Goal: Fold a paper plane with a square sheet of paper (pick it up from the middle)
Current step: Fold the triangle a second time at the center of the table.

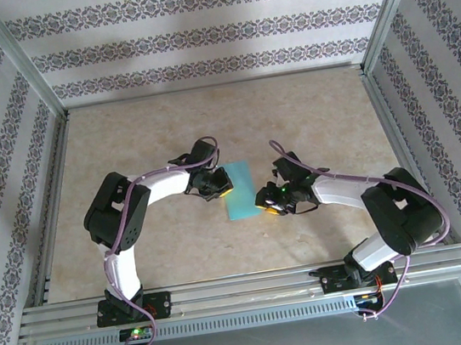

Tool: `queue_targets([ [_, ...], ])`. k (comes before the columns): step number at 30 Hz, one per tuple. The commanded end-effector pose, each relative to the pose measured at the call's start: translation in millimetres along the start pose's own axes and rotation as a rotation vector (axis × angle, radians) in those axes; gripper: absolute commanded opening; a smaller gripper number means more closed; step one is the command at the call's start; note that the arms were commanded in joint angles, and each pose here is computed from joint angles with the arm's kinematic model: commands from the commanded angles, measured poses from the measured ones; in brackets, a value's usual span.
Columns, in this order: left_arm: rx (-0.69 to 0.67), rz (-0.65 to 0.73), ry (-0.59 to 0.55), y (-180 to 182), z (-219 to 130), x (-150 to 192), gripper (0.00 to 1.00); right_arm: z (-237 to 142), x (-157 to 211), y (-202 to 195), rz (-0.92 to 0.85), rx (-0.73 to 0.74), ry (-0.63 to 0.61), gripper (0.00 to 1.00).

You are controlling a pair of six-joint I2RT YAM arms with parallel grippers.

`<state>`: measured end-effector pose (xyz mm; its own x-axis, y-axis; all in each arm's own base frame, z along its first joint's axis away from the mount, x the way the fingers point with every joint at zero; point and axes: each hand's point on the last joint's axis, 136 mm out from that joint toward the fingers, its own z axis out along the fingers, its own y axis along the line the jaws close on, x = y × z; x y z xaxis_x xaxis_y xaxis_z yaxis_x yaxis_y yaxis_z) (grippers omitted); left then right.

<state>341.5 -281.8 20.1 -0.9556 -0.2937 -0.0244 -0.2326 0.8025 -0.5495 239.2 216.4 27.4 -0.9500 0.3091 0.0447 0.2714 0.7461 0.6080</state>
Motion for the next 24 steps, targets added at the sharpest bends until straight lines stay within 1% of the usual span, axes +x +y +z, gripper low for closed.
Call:
queue_targets([
  [1,-0.107,-0.069,0.035,26.4,9.6,9.4,0.13,2.5,4.9,7.8,-0.004,-0.006,0.034,0.38],
  [7,-0.14,-0.097,0.055,36.3,13.1,14.0,0.13,5.5,7.0,10.6,-0.013,-0.005,0.047,0.38],
  [19,-0.146,-0.095,0.062,37.6,13.5,15.1,0.13,14.5,10.9,5.1,-0.027,0.035,0.069,0.38],
  [24,-0.147,-0.094,0.063,38.3,14.0,15.4,0.12,16.2,11.2,14.3,-0.049,0.005,0.076,0.36],
])
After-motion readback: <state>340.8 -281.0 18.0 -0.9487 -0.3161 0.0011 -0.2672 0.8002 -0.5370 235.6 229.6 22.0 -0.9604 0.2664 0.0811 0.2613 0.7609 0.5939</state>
